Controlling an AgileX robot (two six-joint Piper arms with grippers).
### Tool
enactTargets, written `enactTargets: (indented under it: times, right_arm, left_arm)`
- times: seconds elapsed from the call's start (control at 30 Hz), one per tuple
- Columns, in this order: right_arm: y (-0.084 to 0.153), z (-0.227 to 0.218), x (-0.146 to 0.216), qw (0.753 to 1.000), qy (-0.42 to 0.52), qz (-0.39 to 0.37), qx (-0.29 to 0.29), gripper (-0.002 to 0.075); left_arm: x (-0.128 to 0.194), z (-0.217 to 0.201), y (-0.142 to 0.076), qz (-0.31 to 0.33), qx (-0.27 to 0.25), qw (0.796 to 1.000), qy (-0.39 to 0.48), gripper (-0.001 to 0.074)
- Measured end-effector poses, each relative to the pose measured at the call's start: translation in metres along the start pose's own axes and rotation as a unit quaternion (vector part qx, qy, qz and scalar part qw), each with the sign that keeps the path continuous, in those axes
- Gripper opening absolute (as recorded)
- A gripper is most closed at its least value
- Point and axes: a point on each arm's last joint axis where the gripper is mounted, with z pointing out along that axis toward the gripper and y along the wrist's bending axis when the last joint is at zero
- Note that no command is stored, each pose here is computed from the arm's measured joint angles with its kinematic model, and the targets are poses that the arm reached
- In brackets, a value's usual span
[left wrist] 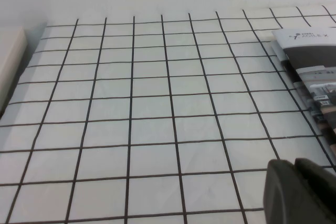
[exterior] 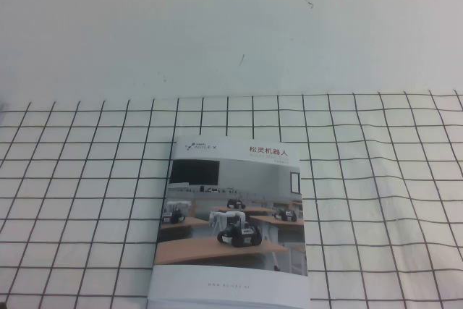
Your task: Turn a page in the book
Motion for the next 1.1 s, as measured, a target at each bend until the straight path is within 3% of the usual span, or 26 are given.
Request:
enactTargets:
  times: [1.1]
  right_arm:
    - [0.0, 0.0, 0.0, 1.0, 0.0, -0.008, 0.0, 0.0001]
  left_arm:
    - [0.0, 0.0, 0.0, 0.0, 0.0, 1.0, 0.0, -0.0003]
